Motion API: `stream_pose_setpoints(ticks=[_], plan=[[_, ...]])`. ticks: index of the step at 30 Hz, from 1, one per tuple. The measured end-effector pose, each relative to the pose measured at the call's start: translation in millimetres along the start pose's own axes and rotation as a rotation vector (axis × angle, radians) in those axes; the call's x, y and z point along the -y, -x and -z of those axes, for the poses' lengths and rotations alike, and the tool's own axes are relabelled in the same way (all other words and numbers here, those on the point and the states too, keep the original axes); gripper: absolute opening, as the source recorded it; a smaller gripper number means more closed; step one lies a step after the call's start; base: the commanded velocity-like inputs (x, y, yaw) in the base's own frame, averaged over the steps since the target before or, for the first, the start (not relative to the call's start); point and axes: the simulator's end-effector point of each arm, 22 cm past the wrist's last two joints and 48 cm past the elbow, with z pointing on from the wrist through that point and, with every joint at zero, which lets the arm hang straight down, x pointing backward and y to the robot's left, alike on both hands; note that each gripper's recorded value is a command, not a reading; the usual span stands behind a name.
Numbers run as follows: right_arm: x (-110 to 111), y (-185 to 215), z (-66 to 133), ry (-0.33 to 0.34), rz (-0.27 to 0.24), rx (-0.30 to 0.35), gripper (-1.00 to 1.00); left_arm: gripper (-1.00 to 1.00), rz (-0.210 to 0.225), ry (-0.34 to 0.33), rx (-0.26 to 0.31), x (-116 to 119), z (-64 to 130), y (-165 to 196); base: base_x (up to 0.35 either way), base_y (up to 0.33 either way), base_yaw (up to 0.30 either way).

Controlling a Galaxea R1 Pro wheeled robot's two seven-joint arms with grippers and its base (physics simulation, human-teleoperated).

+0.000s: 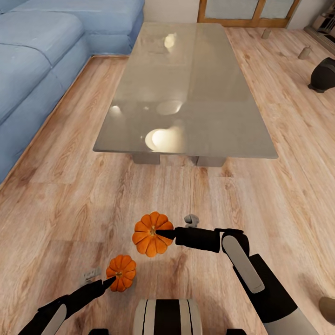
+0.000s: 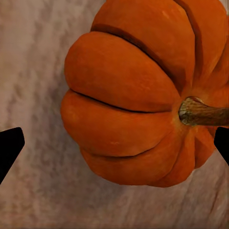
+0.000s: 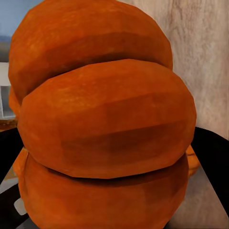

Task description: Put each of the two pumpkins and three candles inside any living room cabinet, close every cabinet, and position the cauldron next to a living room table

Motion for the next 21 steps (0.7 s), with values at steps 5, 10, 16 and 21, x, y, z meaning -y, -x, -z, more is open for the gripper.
stream_pose_setpoints(ticks=[5, 10, 16, 21], plan=[[8.8, -3.5, -3.5, -0.009, -0.010, -0.008, -1.00, 1.00, 0.006, 0.004, -0.015, -2.8, -3.8, -7.6, 0.000, 0.000, 0.000], [9.6, -3.5, -3.6, -0.011, -0.010, -0.007, -1.00, 1.00, -0.004, 0.003, 0.007, -1.8, -4.4, -3.5, 0.000, 0.000, 0.000], [10.7, -3.3, -3.7, -0.014, -0.010, -0.005, -1.00, 1.00, -0.009, 0.004, 0.017, -2.4, -4.2, -1.0, 0.000, 0.000, 0.000], [11.4, -3.5, -3.8, -0.016, -0.010, -0.004, -1.00, 1.00, -0.010, 0.004, 0.019, -2.5, -4.1, -0.5, 0.023, -0.075, 0.000]])
